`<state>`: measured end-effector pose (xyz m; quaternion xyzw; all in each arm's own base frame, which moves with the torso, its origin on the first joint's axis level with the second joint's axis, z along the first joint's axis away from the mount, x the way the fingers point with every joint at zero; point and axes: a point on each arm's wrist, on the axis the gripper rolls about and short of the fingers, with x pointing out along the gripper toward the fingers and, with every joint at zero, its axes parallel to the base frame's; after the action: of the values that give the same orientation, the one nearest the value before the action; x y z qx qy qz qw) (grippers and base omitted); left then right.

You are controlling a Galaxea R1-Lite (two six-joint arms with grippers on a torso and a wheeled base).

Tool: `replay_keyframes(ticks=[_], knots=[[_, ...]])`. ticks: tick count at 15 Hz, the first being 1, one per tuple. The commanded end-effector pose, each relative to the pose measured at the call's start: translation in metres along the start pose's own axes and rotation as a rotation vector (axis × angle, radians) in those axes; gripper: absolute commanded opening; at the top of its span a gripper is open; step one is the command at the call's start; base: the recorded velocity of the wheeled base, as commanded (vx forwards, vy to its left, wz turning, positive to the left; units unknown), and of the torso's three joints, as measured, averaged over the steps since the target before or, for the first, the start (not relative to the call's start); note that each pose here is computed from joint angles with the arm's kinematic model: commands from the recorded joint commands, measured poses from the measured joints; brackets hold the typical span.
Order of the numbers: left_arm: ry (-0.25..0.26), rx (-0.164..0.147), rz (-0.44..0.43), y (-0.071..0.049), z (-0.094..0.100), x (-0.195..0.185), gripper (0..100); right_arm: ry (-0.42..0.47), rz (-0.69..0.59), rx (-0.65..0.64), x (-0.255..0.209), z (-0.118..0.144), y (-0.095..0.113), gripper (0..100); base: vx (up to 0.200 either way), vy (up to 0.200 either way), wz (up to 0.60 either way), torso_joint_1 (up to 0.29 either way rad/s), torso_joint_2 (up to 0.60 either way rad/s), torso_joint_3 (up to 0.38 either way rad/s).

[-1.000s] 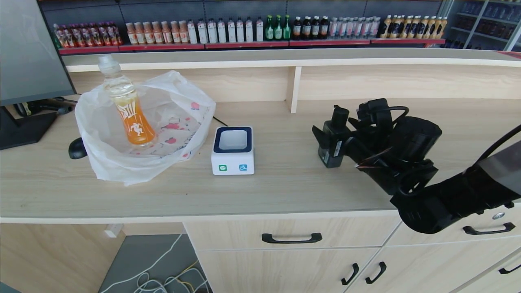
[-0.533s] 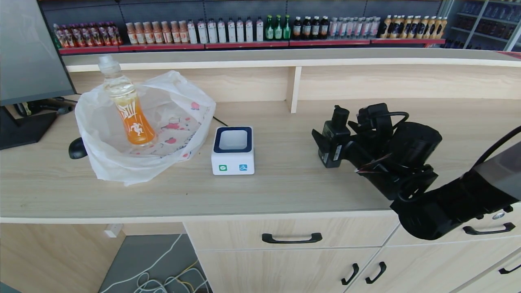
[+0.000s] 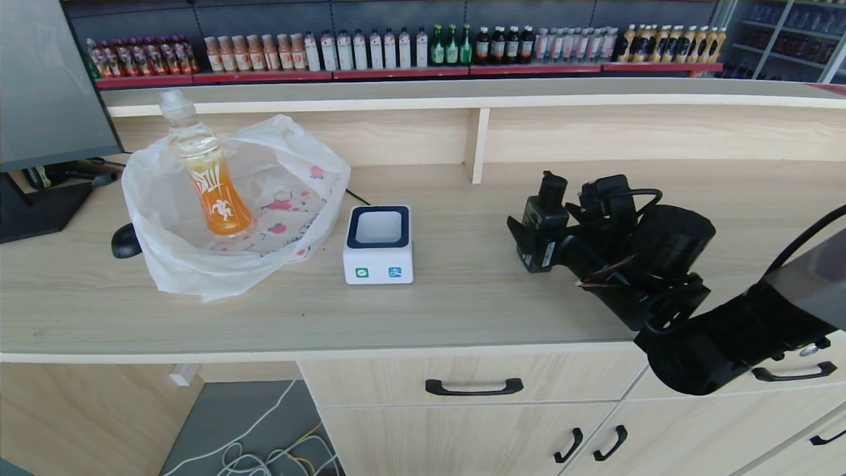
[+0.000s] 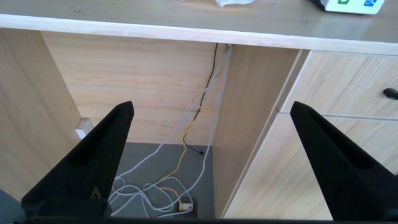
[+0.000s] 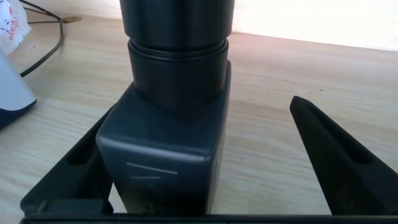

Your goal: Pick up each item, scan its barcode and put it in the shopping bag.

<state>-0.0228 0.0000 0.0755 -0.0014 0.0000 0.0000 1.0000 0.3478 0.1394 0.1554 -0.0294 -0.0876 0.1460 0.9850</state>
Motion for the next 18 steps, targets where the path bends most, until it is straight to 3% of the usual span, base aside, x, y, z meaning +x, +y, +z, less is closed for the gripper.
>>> replay_keyframes(ticks=[1, 3, 4, 18], knots=[[0.000, 0.000, 0.000, 0.000, 0.000, 0.000, 100, 0.004, 0.000, -0.001, 0.000, -0.002, 0.000, 100, 0.000, 0.000, 0.00, 0.000, 0.00, 0.000], [0.000, 0.000, -0.002, 0.000, 0.000, 0.000, 100, -0.002, -0.001, -0.001, 0.001, 0.000, 0.000, 100, 0.000, 0.000, 0.00, 0.000, 0.00, 0.000], [0.000, 0.000, 0.000, 0.000, 0.000, 0.000, 100, 0.001, 0.000, -0.001, 0.000, -0.001, 0.000, 0, 0.000, 0.000, 0.00, 0.000, 0.00, 0.000], [0.000, 0.000, 0.000, 0.000, 0.000, 0.000, 100, 0.051, 0.011, -0.007, -0.009, -0.011, 0.001, 0, 0.000, 0.000, 0.00, 0.000, 0.00, 0.000]])
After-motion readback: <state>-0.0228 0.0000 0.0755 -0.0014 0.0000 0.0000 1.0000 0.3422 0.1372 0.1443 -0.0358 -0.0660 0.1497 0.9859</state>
